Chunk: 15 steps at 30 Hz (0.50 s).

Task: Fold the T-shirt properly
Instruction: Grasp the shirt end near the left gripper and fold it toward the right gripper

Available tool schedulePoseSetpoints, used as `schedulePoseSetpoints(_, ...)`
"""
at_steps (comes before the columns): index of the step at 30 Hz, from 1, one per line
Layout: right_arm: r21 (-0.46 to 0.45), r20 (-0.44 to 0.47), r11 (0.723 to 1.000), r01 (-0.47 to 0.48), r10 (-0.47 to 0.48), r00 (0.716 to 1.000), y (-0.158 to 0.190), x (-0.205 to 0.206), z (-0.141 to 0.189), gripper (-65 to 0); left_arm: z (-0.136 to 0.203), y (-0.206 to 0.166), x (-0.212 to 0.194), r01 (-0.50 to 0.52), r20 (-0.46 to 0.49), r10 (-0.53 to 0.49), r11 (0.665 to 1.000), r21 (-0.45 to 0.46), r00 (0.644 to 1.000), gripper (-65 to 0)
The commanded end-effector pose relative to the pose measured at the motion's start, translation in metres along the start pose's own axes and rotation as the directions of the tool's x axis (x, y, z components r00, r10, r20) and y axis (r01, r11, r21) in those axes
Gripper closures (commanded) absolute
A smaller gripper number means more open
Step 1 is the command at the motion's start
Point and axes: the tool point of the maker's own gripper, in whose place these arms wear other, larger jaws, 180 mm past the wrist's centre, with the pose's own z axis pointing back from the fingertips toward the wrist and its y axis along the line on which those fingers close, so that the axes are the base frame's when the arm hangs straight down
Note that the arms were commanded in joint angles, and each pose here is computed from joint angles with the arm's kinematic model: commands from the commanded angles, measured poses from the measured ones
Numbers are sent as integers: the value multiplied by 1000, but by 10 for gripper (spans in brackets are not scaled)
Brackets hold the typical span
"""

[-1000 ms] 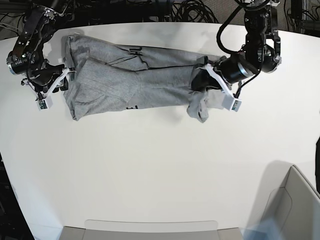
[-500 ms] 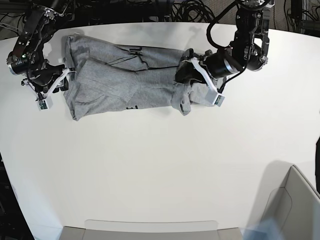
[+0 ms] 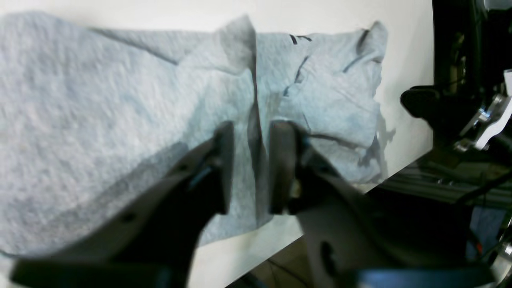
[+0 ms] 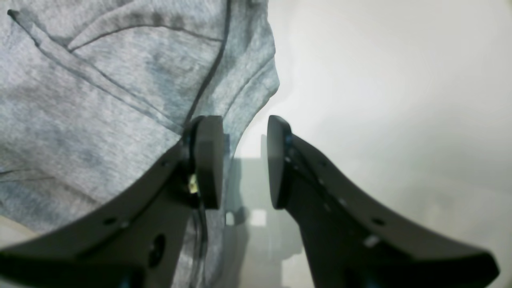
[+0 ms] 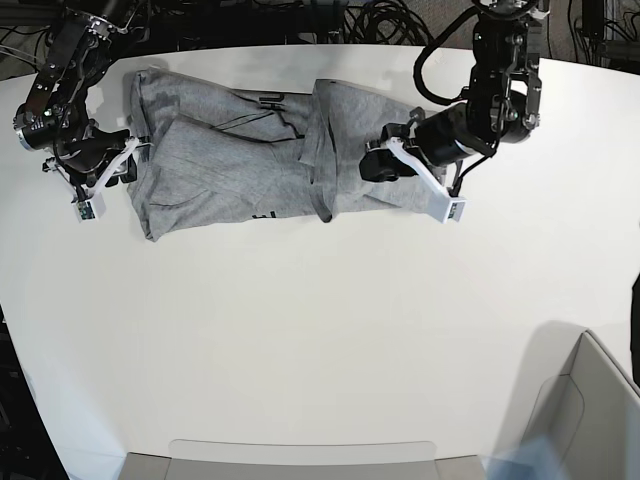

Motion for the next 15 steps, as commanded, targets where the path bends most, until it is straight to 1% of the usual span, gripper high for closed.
schedulePoseSetpoints(1,-21,52,1000,-19,20,998,-7,17,7,-192,4,1,0,15,0,-15,1000,1,1000,-86)
schedulePoseSetpoints(2,-21,52,1000,-19,20,998,-7,17,7,-192,4,4,-6,5,-13,-5,1000,5,1000,-73)
schedulePoseSetpoints(4,-22,56,1000,-20,21,998,-7,18,7,-192,1,8,-14,-16,-35,16,1000,12,999,-68)
schedulePoseSetpoints(6,-29,94,999,-27,29,995,-7,27,10,-192,-8,8,-25,-23,-70,24,1000,8,997,-68)
schedulePoseSetpoints(7,-31,125,999,-30,34,992,-6,33,12,-192,-15,6,-34,-24,-106,24,1000,1,994,-68)
schedulePoseSetpoints(9,-26,178,999,-27,32,983,-3,42,14,-192,-29,-2,-37,3,-146,-6,1000,-23,989,-68)
schedulePoseSetpoints(11,-30,209,1000,-9,15,978,-5,45,15,-192,-42,-8,-44,24,-190,-31,999,-40,981,-68)
schedulePoseSetpoints(13,-33,231,999,17,-9,973,-10,48,18,-192,-52,-14,-46,42,-188,-51,998,-54,981,-68)
schedulePoseSetpoints(15,-12,251,999,40,-36,967,-10,49,21,-192,-58,-23,-46,68,-183,-81,995,-74,980,-68)
